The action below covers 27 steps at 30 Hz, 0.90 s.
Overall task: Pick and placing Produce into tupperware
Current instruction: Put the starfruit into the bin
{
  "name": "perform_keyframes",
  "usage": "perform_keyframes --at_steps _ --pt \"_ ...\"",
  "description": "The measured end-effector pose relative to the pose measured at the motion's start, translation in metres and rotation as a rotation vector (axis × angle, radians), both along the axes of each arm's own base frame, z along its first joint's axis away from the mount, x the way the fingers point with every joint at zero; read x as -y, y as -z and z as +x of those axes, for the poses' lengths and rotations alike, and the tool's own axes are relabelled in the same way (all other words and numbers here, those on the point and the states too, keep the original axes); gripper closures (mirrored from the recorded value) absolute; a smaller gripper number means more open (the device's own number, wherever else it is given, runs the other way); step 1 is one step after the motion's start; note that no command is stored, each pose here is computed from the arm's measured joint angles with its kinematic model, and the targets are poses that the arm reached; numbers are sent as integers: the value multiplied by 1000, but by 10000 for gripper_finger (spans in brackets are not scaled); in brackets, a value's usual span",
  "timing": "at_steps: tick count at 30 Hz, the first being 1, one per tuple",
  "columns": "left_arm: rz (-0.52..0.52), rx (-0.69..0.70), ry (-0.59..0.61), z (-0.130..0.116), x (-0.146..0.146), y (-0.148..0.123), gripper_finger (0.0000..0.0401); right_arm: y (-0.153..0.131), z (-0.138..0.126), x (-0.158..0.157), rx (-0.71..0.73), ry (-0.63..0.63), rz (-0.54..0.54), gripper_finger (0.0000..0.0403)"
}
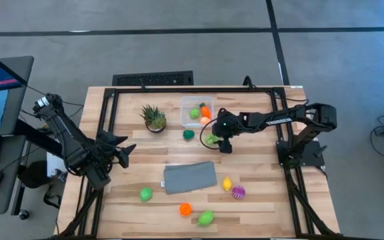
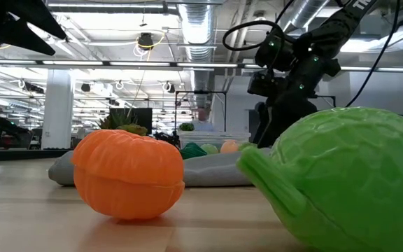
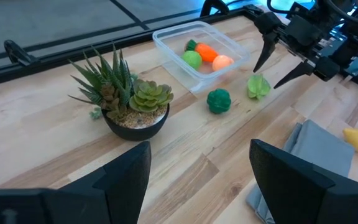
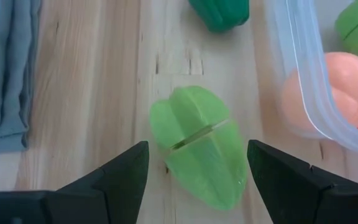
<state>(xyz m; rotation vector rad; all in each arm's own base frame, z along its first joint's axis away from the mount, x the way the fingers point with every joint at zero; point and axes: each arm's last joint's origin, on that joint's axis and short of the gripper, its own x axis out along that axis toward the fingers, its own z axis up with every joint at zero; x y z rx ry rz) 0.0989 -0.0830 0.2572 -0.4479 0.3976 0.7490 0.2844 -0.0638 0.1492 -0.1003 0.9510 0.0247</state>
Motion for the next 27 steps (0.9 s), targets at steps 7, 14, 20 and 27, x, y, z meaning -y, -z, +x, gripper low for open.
perform_keyframes --at_steps 7,14,20,27 --pt "-12 10 0 1 1 0 138 0 0 2 -1 5 -4 106" --pt "-15 12 3 1 2 0 138 0 0 2 0 4 -2 106" --pt "-15 12 3 1 2 0 138 0 0 2 1 0 3 106" --pt "-12 10 5 1 2 0 138 0 0 2 2 1 3 106"
